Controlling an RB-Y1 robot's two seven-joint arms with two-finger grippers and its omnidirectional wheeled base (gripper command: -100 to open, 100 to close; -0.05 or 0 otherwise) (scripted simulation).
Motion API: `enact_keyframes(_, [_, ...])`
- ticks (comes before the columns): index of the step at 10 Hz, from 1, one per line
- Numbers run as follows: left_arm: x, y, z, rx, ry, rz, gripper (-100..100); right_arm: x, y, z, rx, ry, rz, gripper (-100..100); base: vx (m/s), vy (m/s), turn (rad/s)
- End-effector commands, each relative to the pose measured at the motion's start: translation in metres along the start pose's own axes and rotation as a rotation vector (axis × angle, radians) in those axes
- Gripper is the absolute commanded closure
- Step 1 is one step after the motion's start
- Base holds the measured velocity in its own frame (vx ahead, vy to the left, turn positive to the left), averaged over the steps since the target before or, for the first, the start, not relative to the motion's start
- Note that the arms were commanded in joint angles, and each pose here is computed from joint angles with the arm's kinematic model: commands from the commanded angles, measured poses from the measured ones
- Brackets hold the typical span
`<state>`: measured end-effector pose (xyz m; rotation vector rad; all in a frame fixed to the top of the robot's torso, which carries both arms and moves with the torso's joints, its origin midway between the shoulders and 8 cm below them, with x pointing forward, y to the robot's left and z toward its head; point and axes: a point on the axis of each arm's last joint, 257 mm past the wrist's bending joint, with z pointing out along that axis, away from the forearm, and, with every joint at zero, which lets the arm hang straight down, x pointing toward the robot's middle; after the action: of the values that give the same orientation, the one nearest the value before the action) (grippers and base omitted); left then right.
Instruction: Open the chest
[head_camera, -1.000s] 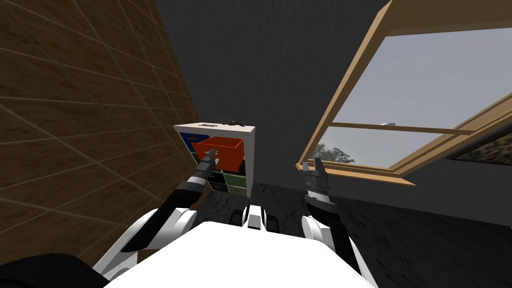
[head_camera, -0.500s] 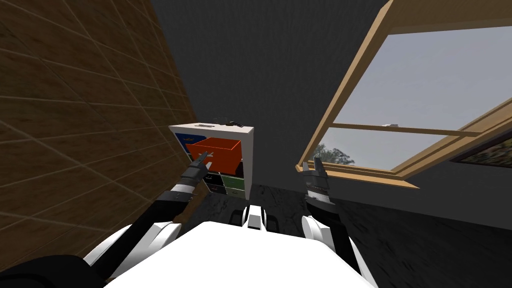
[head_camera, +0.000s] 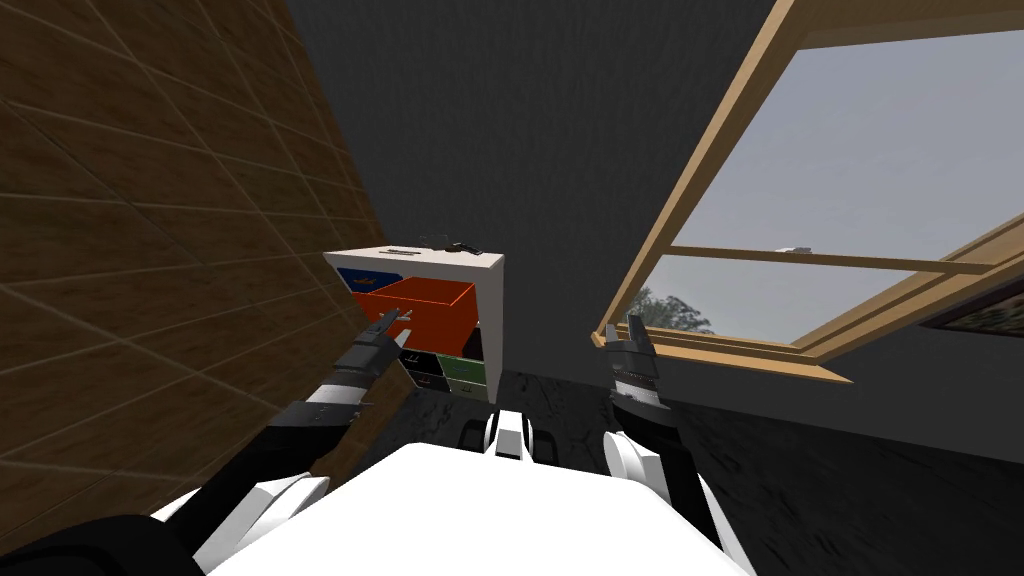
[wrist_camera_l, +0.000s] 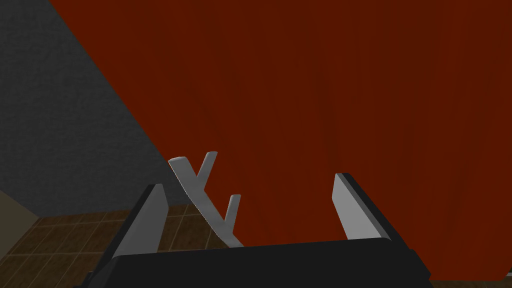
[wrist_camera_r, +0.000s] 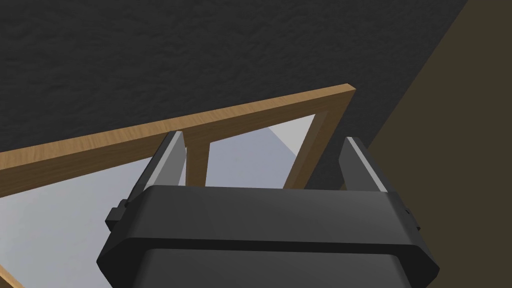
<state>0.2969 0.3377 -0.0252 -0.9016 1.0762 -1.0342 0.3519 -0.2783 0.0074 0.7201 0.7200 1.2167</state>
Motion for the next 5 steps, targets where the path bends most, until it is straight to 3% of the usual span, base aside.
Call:
enact_keyframes(1, [-0.003, 0.002, -0.013, -0.01, -0.001, 0.008, -100, 0.0, 0.0, 0.0, 0.0, 0.0, 0.0, 0, -0.006, 0.002, -0.001])
enact_keyframes(3, [-0.02, -0.005, -0.023, 0.0, -0.005, 0.001, -100, 0.0, 0.0, 0.0, 0.0, 0.0, 0.0, 0, 0.086, -0.046, 0.004])
enact_keyframes(5, [-0.021, -0.005, -0.034, -0.005, -0.003, 0.01, -100, 0.0, 0.0, 0.0, 0.0, 0.0, 0.0, 0, 0.028, -0.023, 0.002])
